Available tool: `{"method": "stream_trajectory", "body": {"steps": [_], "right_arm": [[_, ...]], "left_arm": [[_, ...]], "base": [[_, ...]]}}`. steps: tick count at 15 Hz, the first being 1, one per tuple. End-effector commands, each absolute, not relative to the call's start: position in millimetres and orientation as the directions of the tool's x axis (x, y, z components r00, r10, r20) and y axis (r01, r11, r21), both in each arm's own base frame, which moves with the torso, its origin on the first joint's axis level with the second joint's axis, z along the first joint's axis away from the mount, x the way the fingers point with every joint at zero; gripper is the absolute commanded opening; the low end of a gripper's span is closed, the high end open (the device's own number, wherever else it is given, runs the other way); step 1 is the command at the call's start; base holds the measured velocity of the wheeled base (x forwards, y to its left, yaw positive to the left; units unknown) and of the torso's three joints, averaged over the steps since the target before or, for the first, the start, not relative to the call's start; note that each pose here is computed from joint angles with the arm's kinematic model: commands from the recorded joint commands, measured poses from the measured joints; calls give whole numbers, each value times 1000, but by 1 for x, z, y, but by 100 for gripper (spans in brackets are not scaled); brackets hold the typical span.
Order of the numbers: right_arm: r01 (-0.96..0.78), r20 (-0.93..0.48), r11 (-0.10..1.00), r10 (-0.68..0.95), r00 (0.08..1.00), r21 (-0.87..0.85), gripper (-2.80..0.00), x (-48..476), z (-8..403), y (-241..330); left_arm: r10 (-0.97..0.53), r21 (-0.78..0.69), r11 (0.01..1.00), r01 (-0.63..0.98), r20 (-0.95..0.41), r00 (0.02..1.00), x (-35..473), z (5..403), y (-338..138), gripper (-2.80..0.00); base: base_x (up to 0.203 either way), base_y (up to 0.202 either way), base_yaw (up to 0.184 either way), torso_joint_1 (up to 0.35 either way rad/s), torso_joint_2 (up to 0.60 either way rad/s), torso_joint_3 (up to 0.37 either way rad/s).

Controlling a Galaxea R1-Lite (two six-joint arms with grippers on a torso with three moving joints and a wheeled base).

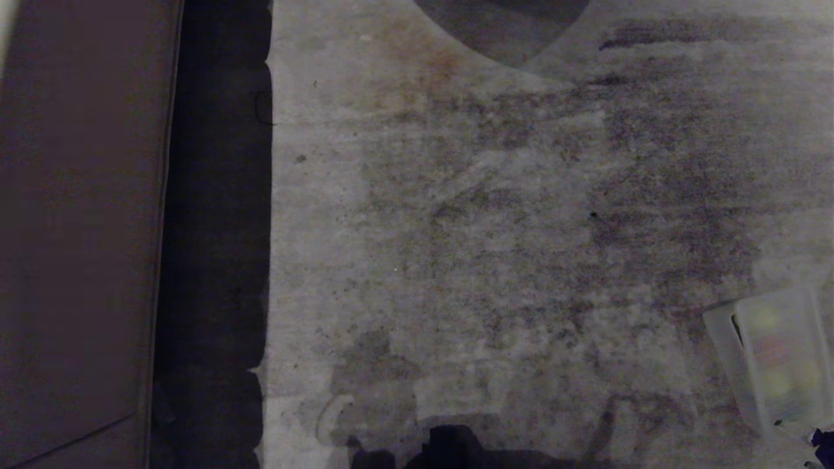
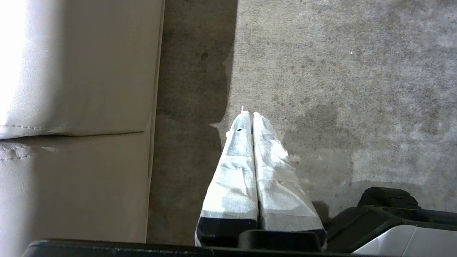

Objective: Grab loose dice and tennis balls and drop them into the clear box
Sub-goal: Close the lid

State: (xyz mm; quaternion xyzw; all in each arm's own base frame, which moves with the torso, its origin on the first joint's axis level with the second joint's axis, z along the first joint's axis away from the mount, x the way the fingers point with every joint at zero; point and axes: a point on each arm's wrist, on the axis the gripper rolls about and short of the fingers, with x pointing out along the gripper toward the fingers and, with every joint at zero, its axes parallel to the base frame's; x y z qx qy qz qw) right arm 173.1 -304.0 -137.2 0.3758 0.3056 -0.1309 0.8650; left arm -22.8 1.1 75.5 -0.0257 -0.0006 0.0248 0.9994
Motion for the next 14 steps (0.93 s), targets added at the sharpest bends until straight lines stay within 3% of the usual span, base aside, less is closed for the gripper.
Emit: {"method": "stream_trajectory", "body": {"steps": [1, 5, 8, 14], "right_arm": [[429, -638, 703, 46, 769, 567, 0, 172, -138, -293], [418, -671, 703, 114, 733, 576, 0, 170, -142, -281], [372, -625, 671, 176, 760, 641, 0, 171, -139, -282], [385, -634, 693, 134, 761, 609, 0, 170, -128, -289]], "left_arm": [[51, -52, 997, -51, -2, 999, -23, 75, 1, -280], [51, -52, 997, -51, -3, 999, -23, 75, 1, -280], [51, -52, 997, -51, -3, 999, -23, 75, 1, -280], [51, -52, 997, -51, -2, 999, -23, 75, 1, -280]], "base": [[0, 0, 0, 0, 0, 0], [0, 0, 0, 0, 0, 0], [0, 0, 0, 0, 0, 0], [0, 0, 0, 0, 0, 0]]}}
